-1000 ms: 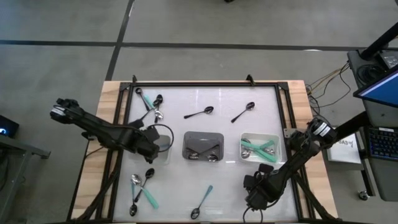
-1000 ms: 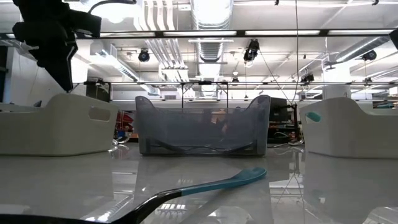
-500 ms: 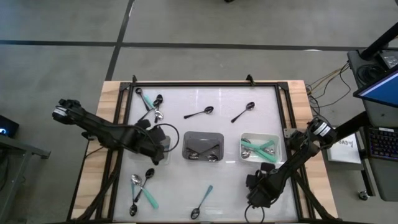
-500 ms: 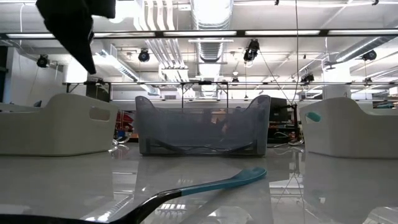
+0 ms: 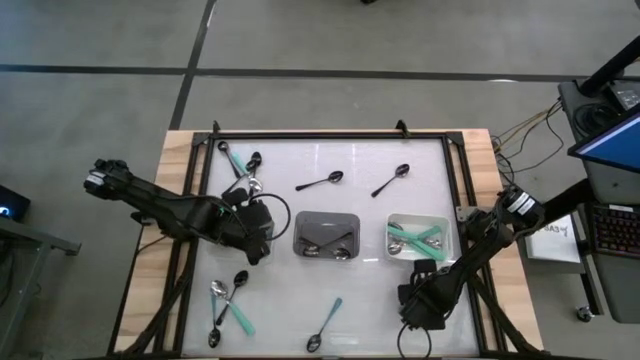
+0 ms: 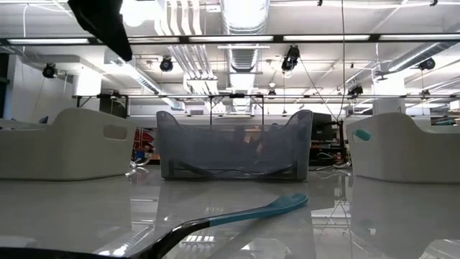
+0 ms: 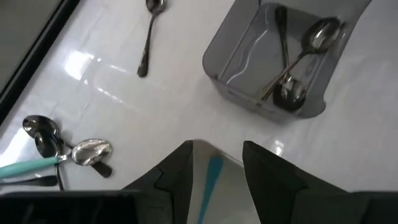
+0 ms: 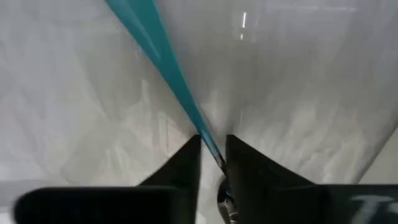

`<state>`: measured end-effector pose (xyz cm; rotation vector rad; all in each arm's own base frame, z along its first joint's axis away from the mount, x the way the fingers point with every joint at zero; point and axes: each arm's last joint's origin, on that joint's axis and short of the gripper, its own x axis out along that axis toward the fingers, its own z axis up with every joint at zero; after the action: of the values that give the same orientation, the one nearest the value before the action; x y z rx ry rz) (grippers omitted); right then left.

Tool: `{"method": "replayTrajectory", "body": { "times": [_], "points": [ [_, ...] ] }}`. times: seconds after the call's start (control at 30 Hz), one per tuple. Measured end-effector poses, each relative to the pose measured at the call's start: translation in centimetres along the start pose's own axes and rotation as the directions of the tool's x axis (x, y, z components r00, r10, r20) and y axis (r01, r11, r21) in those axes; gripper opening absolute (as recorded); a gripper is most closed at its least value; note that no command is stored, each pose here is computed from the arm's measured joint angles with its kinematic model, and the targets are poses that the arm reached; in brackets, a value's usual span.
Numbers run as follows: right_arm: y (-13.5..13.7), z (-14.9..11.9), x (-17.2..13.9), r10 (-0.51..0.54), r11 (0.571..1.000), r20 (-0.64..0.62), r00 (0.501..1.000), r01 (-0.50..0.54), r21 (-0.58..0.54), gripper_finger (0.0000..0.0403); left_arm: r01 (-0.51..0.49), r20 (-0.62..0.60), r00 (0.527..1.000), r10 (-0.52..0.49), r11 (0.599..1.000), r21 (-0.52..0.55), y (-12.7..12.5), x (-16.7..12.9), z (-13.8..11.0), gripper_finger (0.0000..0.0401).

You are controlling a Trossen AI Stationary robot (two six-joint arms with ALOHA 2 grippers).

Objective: Sort silverware by color (type)
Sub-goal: Put the blue spoon into the gray bin

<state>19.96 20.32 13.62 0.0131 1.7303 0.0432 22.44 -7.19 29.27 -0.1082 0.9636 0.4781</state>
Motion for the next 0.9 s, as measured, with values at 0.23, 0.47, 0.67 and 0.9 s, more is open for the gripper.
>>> {"method": "replayTrajectory", "body": {
  "times": [0.23, 0.47, 0.67, 0.9],
  "points": [
    [0.1, 0.1, -0.1, 0.017, 0.997, 0.005, 1.0, -0.017, 0.082, 0.0012, 0.032, 0.038, 0.999, -0.031, 0.999, -0.025, -0.3, -0.3, 0.5, 0.0123],
    [1.5, 1.7, -2.5, 0.009, 0.995, 0.228, 0.974, -0.031, 0.094, 0.001, 0.176, 0.179, 0.969, -0.171, 0.984, -0.011, -3.0, 0.3, 0.0, 0.0123],
    [2.5, 3.3, -6.7, -0.121, 0.992, 0.522, 0.844, 0.089, 0.086, 0.0009, 0.178, 0.46, 0.875, -0.147, 0.984, -0.023, -5.7, -0.5, -1.1, 0.0123],
    [1.7, 5.3, -10.5, -0.437, 0.9, 0.752, 0.493, 0.249, 0.359, 0.0009, 0.232, 0.695, 0.706, -0.136, 0.972, -0.046, -8.5, -0.4, -2.9, 0.0123]
  ]
}}
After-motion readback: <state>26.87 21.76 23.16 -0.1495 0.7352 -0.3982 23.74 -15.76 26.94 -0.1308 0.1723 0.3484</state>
